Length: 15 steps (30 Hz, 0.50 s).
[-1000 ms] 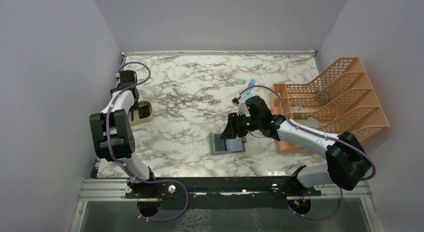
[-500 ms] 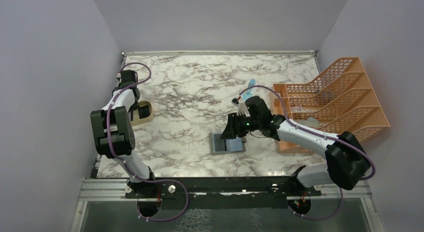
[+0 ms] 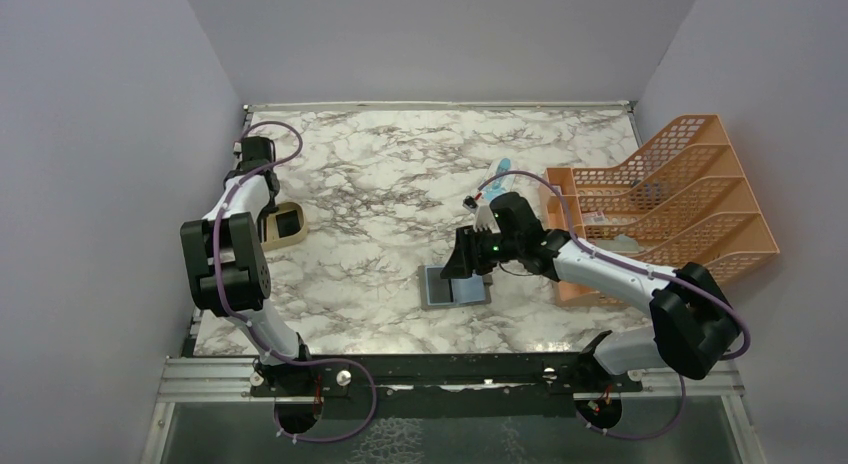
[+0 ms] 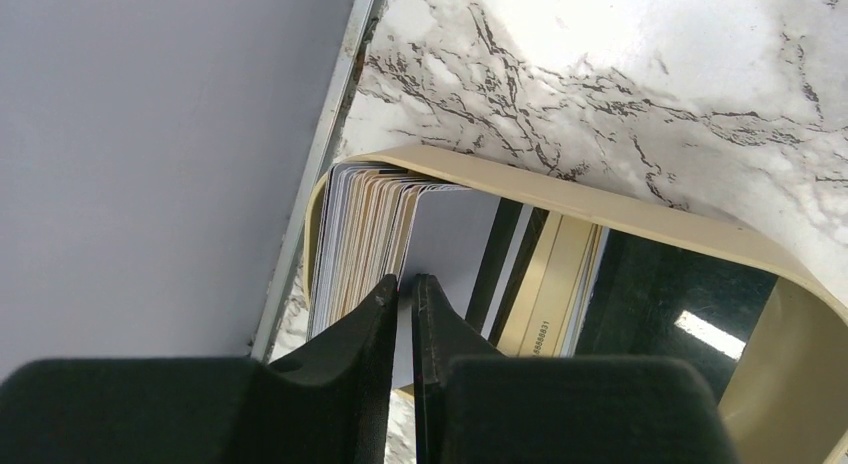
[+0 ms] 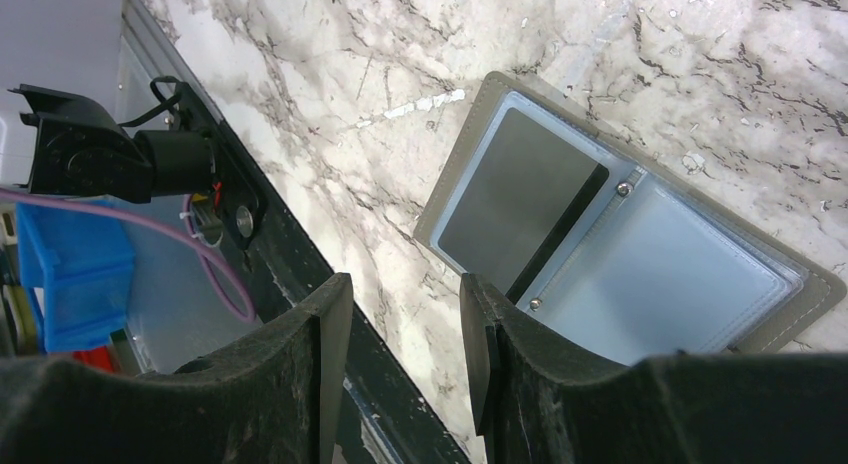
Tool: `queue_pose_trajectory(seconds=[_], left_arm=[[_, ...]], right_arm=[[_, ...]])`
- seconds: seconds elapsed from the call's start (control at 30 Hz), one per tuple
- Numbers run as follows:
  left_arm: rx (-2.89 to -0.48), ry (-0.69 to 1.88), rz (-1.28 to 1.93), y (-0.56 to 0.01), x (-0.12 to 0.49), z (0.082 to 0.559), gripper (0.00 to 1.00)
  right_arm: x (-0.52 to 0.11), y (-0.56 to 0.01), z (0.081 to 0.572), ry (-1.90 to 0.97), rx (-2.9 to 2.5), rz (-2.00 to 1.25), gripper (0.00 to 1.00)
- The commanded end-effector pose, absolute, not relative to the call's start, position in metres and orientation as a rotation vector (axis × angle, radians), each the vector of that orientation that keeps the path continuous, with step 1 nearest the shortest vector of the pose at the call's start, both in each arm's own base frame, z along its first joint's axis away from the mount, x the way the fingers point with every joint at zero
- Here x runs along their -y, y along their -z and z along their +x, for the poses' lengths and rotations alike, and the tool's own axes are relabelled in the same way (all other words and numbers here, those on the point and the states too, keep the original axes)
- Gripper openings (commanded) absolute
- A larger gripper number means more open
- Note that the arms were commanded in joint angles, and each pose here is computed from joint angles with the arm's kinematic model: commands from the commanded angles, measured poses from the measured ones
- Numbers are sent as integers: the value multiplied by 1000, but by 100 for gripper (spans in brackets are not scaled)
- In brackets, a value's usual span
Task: Put the credit cards into the card holder
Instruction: Pick up the credit card from the storage box.
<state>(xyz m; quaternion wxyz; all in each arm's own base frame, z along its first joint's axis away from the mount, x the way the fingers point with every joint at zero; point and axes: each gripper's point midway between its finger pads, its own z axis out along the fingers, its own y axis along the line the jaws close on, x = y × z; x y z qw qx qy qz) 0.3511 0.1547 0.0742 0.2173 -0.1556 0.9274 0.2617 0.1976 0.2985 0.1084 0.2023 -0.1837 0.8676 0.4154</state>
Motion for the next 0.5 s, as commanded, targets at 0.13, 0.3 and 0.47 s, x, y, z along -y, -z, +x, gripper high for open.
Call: queue_pose_trajectory(seconds=[0.13,0.3,0.47], left_arm=[[-2562,-645,-422,-91,-143,361,2],[-2614,-453,-430,-90,-119,362,0],[-2530,-244,-436,-120,-93,366,0]], right_arm=[[-307,-117,202,-1184,-2371,-550,44],[-306,-117,199,-1189,-2386,-560,44],[-301,-115,197,-1167,-2406,-544,44]])
